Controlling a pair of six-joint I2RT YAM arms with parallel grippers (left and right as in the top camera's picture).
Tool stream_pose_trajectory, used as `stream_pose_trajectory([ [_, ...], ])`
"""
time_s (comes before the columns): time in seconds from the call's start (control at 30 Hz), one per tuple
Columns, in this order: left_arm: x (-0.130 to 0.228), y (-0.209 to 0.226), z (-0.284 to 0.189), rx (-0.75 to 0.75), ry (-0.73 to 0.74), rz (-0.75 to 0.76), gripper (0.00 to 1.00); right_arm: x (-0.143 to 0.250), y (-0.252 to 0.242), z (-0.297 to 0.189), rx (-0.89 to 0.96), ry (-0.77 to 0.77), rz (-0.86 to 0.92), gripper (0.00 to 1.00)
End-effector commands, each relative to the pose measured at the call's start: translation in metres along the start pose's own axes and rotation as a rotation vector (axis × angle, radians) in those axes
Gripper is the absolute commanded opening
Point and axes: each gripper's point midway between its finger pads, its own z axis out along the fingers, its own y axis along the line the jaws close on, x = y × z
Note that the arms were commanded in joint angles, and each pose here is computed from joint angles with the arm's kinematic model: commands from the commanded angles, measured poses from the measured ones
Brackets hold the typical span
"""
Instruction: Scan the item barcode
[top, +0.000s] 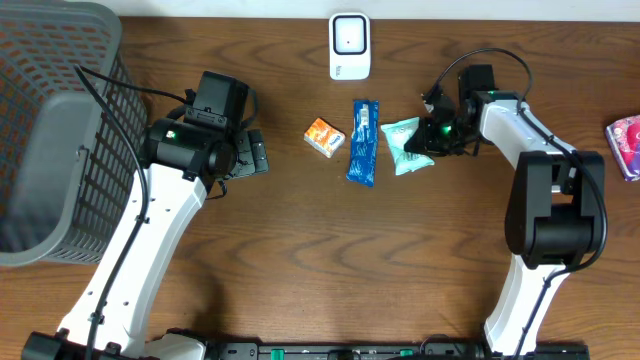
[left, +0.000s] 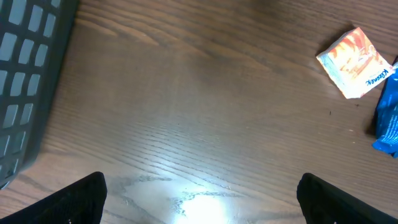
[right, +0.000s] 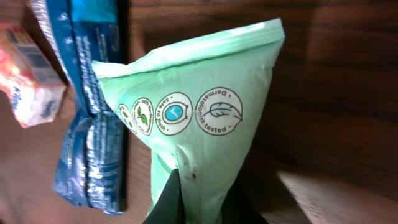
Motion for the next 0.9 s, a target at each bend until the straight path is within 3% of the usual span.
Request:
stream_pose_trajectory([
  [0.0,-0.002,0.002,-0.001,-0.009,-0.005,-0.008,0.98,-0.014,0.014,0.0,-0.054,-0.014,0.059,0.01],
  [0.23,-0.002,0.002,-0.001,-0.009,-0.005,-0.008,0.98,-0.11,0.078,-0.056,-0.14,-0.293,0.071,0.01],
  [0.43,-0.002,0.002,-0.001,-0.009,-0.005,-0.008,0.98,-0.167,0.138,-0.056,-0.181,-0.556,0.108,0.01],
  [0.63,-0.002,0.002,-0.001,-0.009,-0.005,-0.008,0.98,-0.182,0.173,-0.032,-0.13,-0.705,0.118,0.01],
  [0.87,-0.002,0.002,-0.001,-0.009,-0.005,-0.008,0.98,-0.191,0.155,-0.028,-0.099,-0.737,0.139,0.01],
])
